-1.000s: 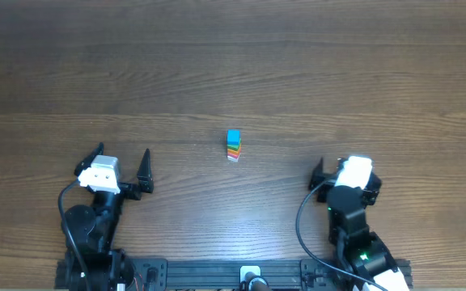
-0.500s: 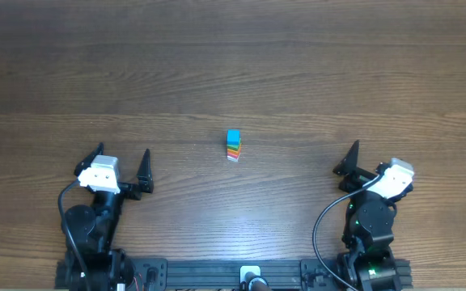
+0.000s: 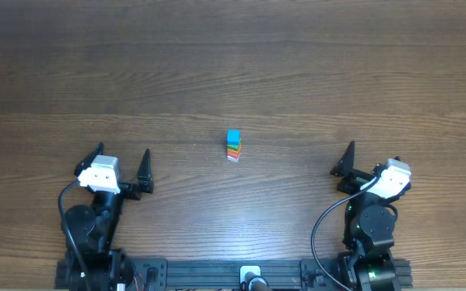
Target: Stack Cubes
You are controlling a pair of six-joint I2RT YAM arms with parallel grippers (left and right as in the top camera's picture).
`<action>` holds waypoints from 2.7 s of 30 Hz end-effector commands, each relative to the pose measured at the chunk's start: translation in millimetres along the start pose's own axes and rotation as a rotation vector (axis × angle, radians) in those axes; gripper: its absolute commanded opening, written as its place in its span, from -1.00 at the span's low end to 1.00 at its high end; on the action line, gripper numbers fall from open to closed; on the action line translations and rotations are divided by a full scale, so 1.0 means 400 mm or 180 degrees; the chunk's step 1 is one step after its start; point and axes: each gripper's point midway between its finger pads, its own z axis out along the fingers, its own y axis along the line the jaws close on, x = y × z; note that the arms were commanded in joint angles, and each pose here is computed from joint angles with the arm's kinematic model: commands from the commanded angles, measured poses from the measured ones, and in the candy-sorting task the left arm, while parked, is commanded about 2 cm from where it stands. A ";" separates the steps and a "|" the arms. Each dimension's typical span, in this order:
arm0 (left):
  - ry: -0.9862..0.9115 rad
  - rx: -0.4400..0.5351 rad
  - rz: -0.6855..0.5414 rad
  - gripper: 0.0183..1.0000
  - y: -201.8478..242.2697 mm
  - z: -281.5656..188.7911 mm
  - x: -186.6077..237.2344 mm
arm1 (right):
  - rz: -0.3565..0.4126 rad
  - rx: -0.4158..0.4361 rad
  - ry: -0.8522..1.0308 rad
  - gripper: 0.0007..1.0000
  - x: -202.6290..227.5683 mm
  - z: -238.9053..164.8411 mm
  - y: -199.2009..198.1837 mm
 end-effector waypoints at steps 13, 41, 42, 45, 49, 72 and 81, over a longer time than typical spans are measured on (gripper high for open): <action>-0.0002 0.0041 0.0048 1.00 -0.006 0.000 0.003 | 0.0035 -0.0341 -0.0139 0.99 -0.022 -0.012 0.041; -0.0002 0.0041 0.0048 1.00 -0.006 0.000 0.003 | -0.0665 -0.0888 -0.0103 0.99 -0.002 -0.025 0.113; -0.0002 0.0041 0.0049 1.00 -0.006 0.000 0.003 | -0.0665 -0.0888 -0.0103 0.99 -0.002 -0.025 0.113; -0.0002 0.0041 0.0048 1.00 -0.006 0.000 0.003 | -0.0665 -0.0888 -0.0103 0.98 -0.002 -0.025 0.113; -0.0002 0.0041 0.0048 1.00 -0.006 0.000 0.003 | -0.0665 -0.0888 -0.0103 0.98 -0.002 -0.025 0.113; -0.0002 0.0041 0.0049 1.00 -0.006 0.000 0.003 | -0.0665 -0.0888 -0.0103 0.99 -0.002 -0.025 0.113; -0.0002 0.0041 0.0049 1.00 -0.006 0.000 0.003 | -0.0665 -0.0888 -0.0103 0.99 -0.002 -0.025 0.113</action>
